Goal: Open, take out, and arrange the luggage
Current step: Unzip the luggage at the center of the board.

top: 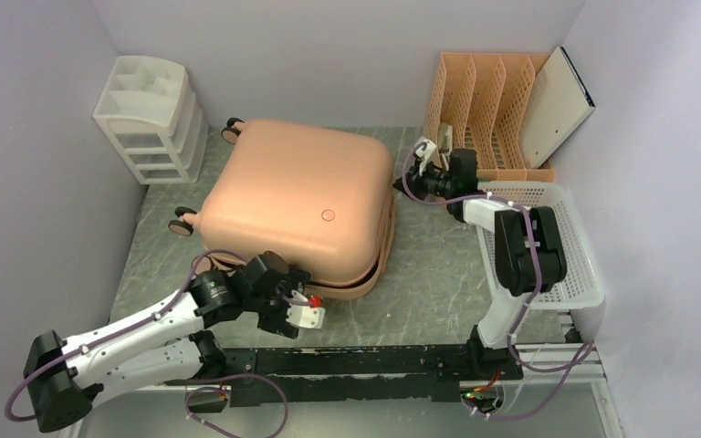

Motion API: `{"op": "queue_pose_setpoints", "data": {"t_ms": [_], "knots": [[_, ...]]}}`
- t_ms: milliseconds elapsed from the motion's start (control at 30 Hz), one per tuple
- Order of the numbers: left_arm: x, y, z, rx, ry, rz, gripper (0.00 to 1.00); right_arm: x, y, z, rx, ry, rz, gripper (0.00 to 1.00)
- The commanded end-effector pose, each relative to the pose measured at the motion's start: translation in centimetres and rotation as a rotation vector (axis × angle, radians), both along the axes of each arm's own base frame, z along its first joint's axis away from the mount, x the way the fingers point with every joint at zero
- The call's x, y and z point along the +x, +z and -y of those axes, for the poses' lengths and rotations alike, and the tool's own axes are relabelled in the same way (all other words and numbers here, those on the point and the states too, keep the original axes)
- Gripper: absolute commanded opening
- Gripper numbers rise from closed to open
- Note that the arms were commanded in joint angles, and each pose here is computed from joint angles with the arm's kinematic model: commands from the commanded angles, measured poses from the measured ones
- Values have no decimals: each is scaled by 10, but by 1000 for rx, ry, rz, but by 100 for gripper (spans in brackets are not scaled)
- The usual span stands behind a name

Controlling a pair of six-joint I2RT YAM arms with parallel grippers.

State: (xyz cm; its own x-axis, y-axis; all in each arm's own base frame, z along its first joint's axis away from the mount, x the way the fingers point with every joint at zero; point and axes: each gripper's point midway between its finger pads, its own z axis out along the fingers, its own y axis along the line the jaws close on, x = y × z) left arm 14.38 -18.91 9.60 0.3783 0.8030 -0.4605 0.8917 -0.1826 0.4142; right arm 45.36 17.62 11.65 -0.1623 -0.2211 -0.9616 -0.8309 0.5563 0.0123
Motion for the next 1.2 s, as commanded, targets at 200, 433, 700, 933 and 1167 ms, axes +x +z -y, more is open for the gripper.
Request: {"op": "queue_pose_setpoints", "data": {"t_ms": [200,433,700,933,1167], "knots": [[-33,105,3,-285,-99,-117,97,-101,14,-34,67,275,-6,23],[47,160,-32,-375,314,197,97,-127,-15,-33,3,302,-56,23],[96,174,-94,-358,718,420,97,-163,-27,-52,-160,425,24,24],[114,181,-134,-370,952,527,97,-204,-40,-63,-259,579,84,24],[130,207,-148,-432,1082,570,97,-248,-47,-70,-343,748,160,24]]}}
